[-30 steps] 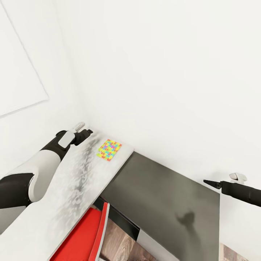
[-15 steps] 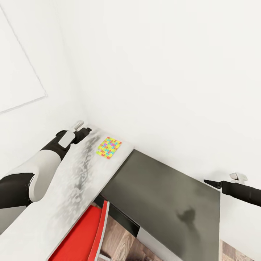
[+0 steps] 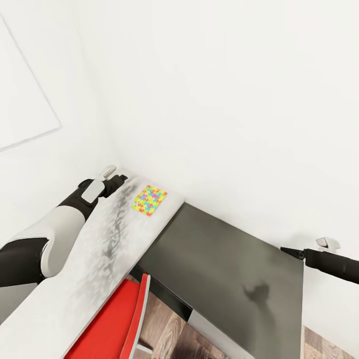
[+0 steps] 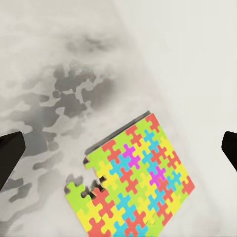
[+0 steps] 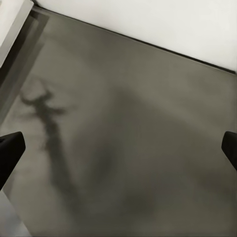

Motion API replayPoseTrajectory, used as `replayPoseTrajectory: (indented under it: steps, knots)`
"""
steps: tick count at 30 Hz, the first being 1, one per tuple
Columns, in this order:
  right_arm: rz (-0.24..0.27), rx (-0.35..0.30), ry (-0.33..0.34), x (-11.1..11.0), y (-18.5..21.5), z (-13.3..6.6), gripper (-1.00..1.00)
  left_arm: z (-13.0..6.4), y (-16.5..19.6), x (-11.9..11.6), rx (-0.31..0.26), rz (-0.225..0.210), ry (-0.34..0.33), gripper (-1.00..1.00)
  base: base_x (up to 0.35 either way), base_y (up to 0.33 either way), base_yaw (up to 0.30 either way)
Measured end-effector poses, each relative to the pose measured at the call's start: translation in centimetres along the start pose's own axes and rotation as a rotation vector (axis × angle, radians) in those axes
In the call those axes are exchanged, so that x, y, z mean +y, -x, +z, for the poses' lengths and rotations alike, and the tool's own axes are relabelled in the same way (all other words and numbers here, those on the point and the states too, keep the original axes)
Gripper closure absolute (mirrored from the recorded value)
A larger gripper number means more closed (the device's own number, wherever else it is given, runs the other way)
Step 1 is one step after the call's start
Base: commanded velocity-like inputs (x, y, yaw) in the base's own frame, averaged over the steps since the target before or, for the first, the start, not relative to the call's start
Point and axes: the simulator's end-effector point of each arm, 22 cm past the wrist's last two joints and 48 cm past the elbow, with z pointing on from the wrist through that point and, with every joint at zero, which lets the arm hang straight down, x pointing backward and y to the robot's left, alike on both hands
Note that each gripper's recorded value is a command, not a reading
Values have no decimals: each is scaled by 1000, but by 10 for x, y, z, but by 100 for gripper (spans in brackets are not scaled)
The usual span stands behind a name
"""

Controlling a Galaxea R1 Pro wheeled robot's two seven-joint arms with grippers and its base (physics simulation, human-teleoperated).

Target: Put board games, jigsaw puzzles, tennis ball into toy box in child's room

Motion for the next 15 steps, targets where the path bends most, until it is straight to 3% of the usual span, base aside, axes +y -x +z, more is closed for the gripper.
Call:
replayPoseTrajectory:
  steps: [15]
  knots:
    - [14,20,-7,-7,-8,7,-100,10,-10,4,15,-7,4,-100,0,0,-2]
